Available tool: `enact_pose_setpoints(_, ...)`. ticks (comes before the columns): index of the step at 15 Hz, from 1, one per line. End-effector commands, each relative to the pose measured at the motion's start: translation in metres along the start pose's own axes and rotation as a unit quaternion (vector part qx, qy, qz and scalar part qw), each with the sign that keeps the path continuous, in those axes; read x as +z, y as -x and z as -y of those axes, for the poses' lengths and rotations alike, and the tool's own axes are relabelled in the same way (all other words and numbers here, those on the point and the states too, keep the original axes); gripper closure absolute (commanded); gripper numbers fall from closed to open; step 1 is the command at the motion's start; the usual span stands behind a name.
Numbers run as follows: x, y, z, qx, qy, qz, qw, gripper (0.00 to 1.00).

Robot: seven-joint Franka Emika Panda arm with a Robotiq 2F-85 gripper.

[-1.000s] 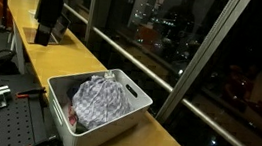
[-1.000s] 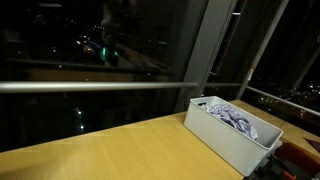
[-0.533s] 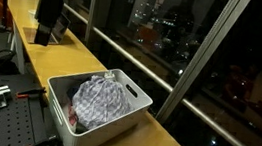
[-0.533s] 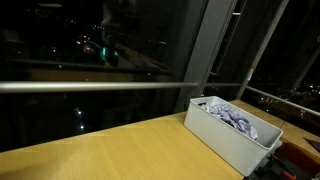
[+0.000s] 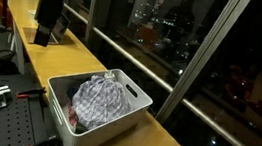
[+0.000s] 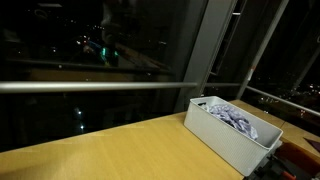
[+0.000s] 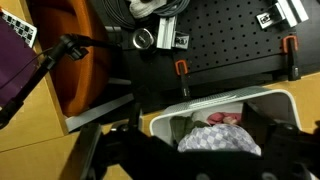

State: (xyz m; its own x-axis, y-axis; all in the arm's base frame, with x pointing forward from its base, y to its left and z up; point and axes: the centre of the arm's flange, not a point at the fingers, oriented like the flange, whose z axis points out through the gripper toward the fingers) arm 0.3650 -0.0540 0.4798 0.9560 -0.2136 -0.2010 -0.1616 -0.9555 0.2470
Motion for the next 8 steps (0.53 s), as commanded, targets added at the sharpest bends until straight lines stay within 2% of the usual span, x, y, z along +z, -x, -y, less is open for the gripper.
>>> enact_pose_setpoints(1,-0.005,-0.014,-0.002,-0.017,0.001,-0.008,0.9998,0.00)
enact_pose_setpoints(8,-0.013,-0.077,0.017,-0.079,-0.004,-0.086,0.9931,0.00)
